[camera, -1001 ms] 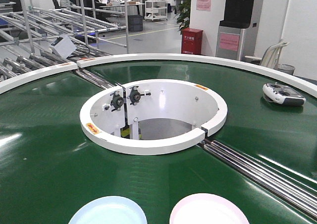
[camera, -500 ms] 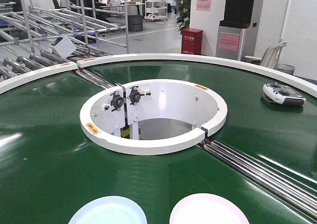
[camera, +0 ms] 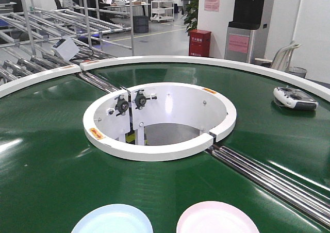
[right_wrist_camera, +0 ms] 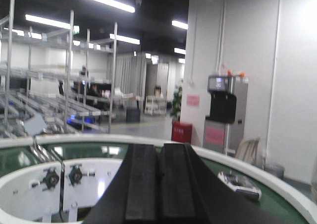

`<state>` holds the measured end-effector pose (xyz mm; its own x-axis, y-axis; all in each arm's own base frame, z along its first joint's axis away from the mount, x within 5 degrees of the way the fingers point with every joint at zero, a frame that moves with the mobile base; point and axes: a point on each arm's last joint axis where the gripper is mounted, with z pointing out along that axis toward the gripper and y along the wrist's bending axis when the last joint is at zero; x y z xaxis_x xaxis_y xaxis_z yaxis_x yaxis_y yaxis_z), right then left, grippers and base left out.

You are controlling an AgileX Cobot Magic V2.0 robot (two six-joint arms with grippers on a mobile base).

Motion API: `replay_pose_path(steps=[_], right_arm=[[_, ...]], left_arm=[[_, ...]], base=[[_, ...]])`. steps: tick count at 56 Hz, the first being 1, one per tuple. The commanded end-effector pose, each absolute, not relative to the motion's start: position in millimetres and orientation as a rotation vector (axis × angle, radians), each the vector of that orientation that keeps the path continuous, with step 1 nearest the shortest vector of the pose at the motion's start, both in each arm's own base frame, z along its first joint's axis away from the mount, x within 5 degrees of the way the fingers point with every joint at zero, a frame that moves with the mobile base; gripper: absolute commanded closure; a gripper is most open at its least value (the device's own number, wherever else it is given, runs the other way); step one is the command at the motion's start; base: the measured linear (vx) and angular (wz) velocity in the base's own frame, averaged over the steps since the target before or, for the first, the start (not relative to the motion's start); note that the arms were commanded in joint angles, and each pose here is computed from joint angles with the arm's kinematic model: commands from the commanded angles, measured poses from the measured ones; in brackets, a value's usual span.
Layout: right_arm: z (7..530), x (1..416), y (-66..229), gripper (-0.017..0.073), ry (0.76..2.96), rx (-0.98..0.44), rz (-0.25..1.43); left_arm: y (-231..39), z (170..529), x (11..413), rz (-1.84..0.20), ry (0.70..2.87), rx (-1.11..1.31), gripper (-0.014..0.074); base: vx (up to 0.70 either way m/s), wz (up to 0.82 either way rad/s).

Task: Grab plate from conveyor and place on tray

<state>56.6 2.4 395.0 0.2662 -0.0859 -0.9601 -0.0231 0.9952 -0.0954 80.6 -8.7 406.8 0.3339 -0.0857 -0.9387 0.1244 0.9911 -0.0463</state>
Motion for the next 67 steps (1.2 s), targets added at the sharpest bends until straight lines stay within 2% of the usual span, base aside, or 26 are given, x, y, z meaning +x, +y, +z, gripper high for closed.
replay_pose_path(steps=[1, 11, 20, 25, 32, 43, 50, 60, 67], right_arm=[[421.7, 83.0, 4.0, 0.0572, 1.307, -0.116, -0.068], [421.6, 125.2, 6.9, 0.0572, 1.410, -0.105, -0.036], [412.0, 143.3, 7.9, 0.0561, 1.483, -0.109, -0.034], [412.2, 142.9, 7.9, 0.0514, 1.483, -0.109, -0.034], [412.6, 142.5, 7.9, 0.0375, 1.479, -0.109, -0.035], [412.7, 142.5, 7.9, -0.0007, 1.477, -0.108, -0.033], [412.4, 142.6, 7.9, -0.0134, 1.479, -0.109, -0.034], [409.7, 142.7, 8.3, -0.0127, 1.511, -0.043, 0.045], [404.4, 155.6, 8.8, -0.0078, 1.686, -0.039, 0.045]], left_arm=[[-12.5, 434.5, 113.2, -0.133, 1.250, 0.042, 0.0591], [-17.7, 432.8, 155.7, -0.140, 1.338, 0.043, 0.0591], [-18.7, 426.9, 165.3, -0.139, 1.377, 0.043, 0.0583], [-18.6, 427.3, 164.7, -0.139, 1.375, 0.043, 0.0549], [-19.1, 426.9, 164.4, -0.141, 1.382, 0.045, 0.0449], [-21.6, 422.5, 165.1, -0.150, 1.430, 0.056, 0.0160], [-21.5, 420.8, 165.5, -0.146, 1.449, 0.058, 0.0049], [-21.5, 418.2, 165.8, -0.182, 1.479, 0.023, 0.0037], [-22.3, 406.5, 172.0, -0.231, 1.622, -0.036, 0.0037]], base=[[0.00, 0.00], [0.00, 0.00], [0.00, 0.00], [0.00, 0.00], [0.00, 0.00], [0.00, 0.00], [0.00, 0.00], [0.00, 0.00], [0.00, 0.00]])
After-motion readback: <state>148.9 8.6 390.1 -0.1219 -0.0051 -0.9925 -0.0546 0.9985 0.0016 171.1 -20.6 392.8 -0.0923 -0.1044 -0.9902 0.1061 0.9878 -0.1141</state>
